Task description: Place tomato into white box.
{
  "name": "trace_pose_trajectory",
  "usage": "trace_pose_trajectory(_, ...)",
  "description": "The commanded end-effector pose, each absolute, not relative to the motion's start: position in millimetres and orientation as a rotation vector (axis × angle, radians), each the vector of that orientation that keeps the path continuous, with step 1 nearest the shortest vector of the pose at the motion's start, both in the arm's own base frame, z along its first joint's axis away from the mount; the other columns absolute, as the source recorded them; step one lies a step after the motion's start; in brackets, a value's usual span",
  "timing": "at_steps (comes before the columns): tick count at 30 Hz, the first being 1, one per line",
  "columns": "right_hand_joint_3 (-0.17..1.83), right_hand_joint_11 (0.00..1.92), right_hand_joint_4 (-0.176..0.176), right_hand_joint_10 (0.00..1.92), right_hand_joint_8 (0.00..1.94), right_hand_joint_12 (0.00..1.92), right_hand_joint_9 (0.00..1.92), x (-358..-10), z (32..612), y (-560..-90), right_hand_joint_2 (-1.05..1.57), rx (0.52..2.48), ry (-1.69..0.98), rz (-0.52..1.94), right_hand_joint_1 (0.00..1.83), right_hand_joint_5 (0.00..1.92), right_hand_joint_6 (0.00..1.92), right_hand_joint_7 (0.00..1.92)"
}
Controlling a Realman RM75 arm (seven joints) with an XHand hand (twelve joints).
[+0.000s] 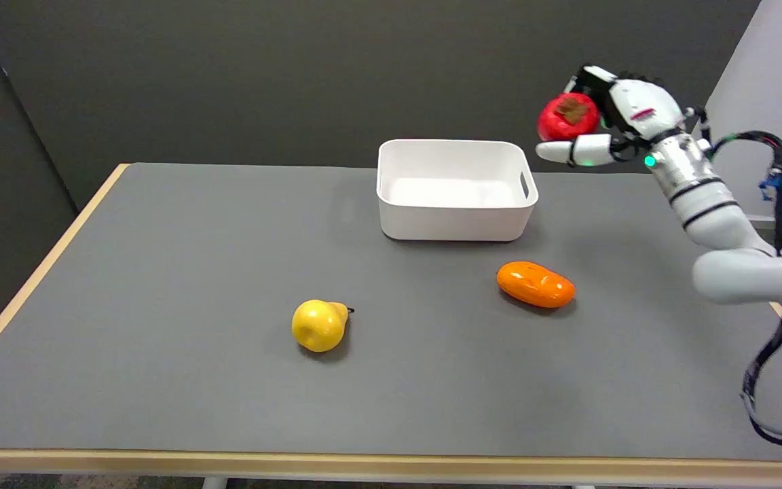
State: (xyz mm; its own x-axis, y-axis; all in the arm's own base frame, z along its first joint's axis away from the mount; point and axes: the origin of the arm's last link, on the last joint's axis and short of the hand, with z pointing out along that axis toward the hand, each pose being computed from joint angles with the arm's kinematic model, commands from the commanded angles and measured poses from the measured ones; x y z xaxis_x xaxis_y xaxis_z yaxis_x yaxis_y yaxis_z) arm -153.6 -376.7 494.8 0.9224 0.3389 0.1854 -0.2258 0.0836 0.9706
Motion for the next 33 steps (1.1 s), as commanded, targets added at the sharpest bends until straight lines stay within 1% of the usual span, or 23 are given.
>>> trace_pose_trajectory(1,0.43,0.36,0.176,1.92,1.59,1.92,0.83,-124,405,-476,1.13,1.631,0.087,0.343,0.81,0.60,1.64,0.84)
trace_pose_trajectory(7,0.43,0.37,0.176,1.92,1.59,1.92,0.83,-140,383,-509,1.13,1.629,0.078,0.243,0.81,0.60,1.64,0.84)
trace_pose_trajectory(13,0.44,0.39,0.176,1.92,1.60,1.92,0.82,-158,368,-524,1.13,1.616,0.059,0.191,0.81,0.60,1.64,0.84)
trace_pose_trajectory(19,0.44,0.43,0.176,1.92,1.60,1.92,0.82,-185,371,-521,1.13,1.597,-0.004,0.103,0.80,0.60,1.65,0.84)
trace_pose_trajectory(24,0.43,0.43,0.176,1.92,1.59,1.92,0.82,-210,381,-514,1.13,1.558,-0.042,0.061,0.80,0.60,1.65,0.84)
trace_pose_trajectory(27,0.43,0.42,0.176,1.92,1.59,1.92,0.82,-220,391,-510,1.13,1.523,-0.070,0.052,0.80,0.60,1.64,0.84)
trace_pose_trajectory(33,0.43,0.42,0.176,1.92,1.58,1.92,0.81,-228,401,-504,1.13,1.494,-0.098,0.048,0.80,0.60,1.64,0.84)
